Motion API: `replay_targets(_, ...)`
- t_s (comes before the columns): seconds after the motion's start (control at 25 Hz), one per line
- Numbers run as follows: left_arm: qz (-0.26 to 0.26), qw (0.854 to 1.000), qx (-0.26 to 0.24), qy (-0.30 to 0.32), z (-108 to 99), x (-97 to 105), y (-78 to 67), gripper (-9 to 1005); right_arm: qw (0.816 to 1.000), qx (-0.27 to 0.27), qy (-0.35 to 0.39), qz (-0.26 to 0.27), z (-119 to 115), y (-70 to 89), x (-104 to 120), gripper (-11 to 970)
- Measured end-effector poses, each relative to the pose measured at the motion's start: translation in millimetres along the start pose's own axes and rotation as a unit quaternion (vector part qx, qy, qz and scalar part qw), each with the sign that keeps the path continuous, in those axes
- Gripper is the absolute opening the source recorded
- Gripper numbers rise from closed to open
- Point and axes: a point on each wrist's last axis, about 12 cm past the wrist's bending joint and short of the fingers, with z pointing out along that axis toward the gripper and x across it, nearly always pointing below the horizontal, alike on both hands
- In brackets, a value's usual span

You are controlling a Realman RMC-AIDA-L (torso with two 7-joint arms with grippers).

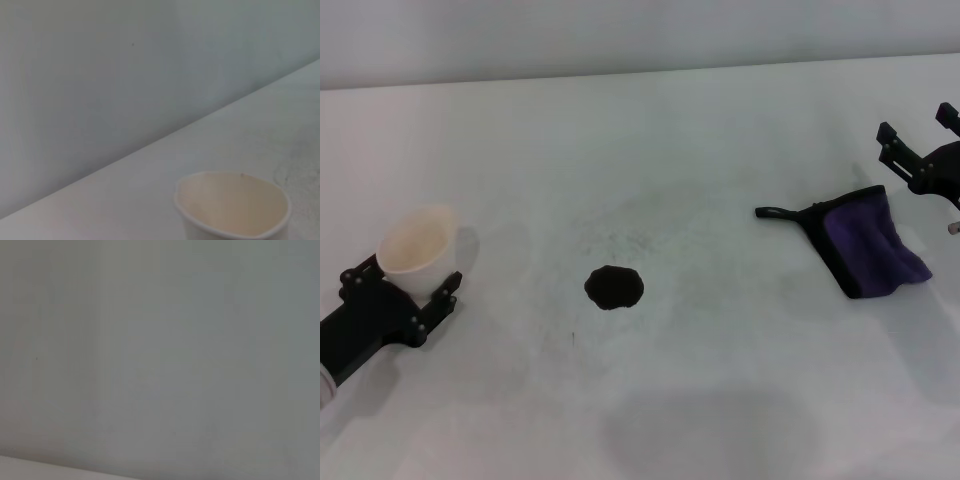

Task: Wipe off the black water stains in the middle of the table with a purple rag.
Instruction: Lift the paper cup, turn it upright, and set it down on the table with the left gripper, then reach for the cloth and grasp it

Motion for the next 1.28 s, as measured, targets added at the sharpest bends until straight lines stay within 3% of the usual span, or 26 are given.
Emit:
replay_targets(0.48, -0.011, 1.0, -0.01, 0.008, -5.1, 5.3, -1.0, 714, 1.0, 0.0, 0.002, 0.0, -1.0, 0.0, 1.0, 858)
replay_targets(0.68, -0.015, 1.0, -0.011, 0.005, -10.1, 7.7, -3.8, 896, 1.0, -0.001, 0.003, -0.001, -1.1, 0.3, 1.2, 858)
replay_targets(1.28, -0.055, 0.998, -0.031, -0.02, -53.8, 24.0, -21.7, 892, 1.0, -0.003, 0.002, -0.001, -0.6, 0.6, 0.7, 857)
